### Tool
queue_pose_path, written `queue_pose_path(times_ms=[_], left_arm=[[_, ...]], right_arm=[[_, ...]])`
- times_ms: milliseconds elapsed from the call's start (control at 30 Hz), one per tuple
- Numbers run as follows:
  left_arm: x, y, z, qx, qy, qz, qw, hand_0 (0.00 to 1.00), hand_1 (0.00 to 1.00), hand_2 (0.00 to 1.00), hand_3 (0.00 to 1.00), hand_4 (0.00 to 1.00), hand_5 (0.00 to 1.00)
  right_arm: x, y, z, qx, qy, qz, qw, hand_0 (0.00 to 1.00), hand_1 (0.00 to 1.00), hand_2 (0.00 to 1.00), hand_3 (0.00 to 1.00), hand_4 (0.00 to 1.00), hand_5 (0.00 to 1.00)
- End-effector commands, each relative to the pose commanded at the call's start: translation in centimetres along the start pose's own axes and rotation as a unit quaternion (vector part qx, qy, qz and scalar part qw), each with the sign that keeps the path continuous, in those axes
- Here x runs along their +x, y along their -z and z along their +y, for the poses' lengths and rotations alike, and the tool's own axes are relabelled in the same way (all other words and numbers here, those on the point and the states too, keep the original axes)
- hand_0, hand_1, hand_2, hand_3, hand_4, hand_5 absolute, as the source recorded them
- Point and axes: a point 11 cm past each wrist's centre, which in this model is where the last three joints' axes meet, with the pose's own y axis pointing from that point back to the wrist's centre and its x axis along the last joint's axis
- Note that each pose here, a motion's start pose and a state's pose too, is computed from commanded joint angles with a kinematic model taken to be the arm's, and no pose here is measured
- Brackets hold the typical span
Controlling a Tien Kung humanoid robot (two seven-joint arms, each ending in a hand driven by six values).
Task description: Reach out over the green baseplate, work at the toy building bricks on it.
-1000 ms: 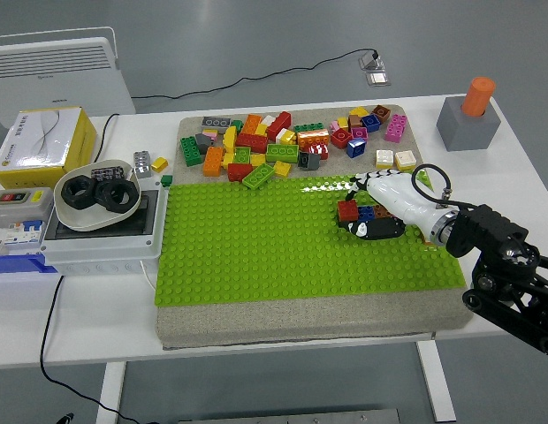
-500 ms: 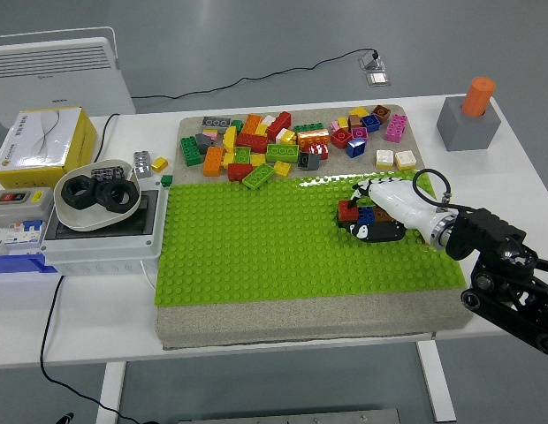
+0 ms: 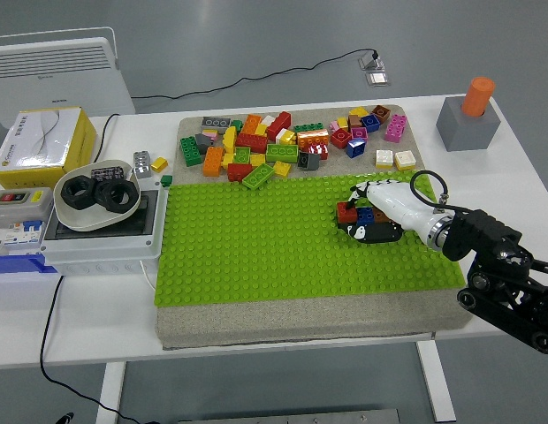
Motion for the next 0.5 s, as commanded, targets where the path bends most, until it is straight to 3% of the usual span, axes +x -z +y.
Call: queue_pose_path(times_ms=[267, 500], left_arm=[[0.0, 0.2, 0.0, 0.002, 0.000, 0.000, 1.000, 0.737, 0.732, 0.668, 0.807, 0.850, 0.998], [-0.1, 0.4, -0.1, 0.004, -0.001, 0.002, 1.000, 0.737, 0.732, 0.666, 0.806, 0.850, 0.998]], right_arm=[[-0.2, -0.3, 0.2, -0.002, -0.003, -0.016, 1.000, 0.920, 0.908, 0.890, 0.663, 0.660, 0.650], [1.1, -0.4, 0.8, 0.006, -0.029, -0.049, 0.998, 0.916, 0.900, 0.881, 0.668, 0.656, 0.617]])
